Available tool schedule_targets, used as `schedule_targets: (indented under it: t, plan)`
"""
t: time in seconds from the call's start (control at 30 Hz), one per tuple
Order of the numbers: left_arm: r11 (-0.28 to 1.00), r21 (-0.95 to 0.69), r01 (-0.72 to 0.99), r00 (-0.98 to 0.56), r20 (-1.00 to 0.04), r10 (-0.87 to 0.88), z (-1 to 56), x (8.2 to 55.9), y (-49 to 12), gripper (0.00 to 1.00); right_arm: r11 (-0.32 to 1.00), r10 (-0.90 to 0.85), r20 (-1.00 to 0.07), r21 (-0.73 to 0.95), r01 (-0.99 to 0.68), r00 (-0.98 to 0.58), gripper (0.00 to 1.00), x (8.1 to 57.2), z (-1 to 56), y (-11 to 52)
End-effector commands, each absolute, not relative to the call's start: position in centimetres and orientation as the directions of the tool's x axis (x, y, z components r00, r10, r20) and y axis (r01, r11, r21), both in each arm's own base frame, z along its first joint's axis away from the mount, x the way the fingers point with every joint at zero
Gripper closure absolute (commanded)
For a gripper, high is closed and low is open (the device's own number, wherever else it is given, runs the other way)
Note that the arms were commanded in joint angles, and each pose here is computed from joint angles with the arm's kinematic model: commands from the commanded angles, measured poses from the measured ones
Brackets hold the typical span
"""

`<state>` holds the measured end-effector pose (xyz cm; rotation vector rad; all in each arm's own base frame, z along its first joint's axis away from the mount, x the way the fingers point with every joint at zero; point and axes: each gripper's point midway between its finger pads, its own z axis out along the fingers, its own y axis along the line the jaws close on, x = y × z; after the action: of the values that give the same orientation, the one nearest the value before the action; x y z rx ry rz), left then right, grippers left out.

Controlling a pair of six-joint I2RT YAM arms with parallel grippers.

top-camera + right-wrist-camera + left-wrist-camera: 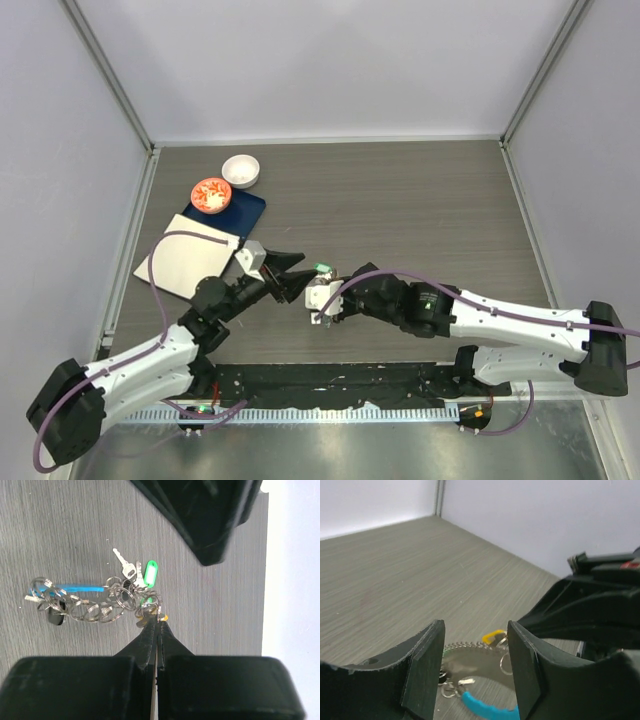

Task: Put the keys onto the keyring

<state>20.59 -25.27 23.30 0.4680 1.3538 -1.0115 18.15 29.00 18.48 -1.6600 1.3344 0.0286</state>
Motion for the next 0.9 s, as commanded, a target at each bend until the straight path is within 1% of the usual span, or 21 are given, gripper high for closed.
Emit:
schedule_targets:
  t: [0.0, 0.1, 0.27, 0.3, 0.4, 0.43, 0.6, 0.87]
  plan:
    - [0.464, -0.061, 0.884, 0.02, -0.986, -0.168, 22.8, 20.0, -26.8, 0.43, 0.055, -0.707, -0.548, -0.673, -0.738, 0.447, 0.99, 17.9, 21.3, 29.3]
    - [0.421, -0.013, 0.907, 0.044, -0.991, -0.126, 22.2, 19.9, -27.5, 0.43, 0.046, -0.711, -0.541, -0.674, -0.738, 0.45, 0.99, 17.9, 21.4, 29.2]
    - [0.315, 0.048, 0.948, 0.072, -0.995, -0.067, 21.6, 19.2, -28.8, 0.42, 0.036, -0.709, -0.541, -0.669, -0.742, 0.453, 0.99, 17.8, 21.5, 29.3]
    - [0.276, 0.049, 0.96, 0.063, -0.997, -0.045, 21.3, 18.9, -29.3, 0.43, 0.032, -0.707, -0.542, -0.666, -0.745, 0.455, 0.99, 17.7, 21.5, 29.4]
    - [0.232, 0.062, 0.971, 0.067, -0.998, -0.015, 21.0, 18.9, -30.0, 0.46, 0.023, -0.707, -0.542, -0.66, -0.751, 0.455, 0.99, 17.5, 21.2, 29.5]
    - [0.226, 0.083, 0.97, 0.087, -0.996, -0.007, 21.0, 19.0, -30.1, 0.47, 0.022, -0.707, -0.542, -0.658, -0.752, 0.454, 0.99, 17.5, 21.2, 29.5]
    - [0.175, 0.091, 0.98, 0.083, -0.995, 0.054, 19.7, 19.2, -30.8, 0.55, 0.017, -0.705, -0.543, -0.656, -0.754, 0.457, 0.99, 17.4, 21.1, 29.5]
    - [0.102, 0.117, 0.988, 0.108, -0.99, 0.09, 18.6, 18.8, -30.3, 0.57, 0.015, -0.704, -0.544, -0.654, -0.756, 0.456, 0.99, 17.3, 21.0, 29.4]
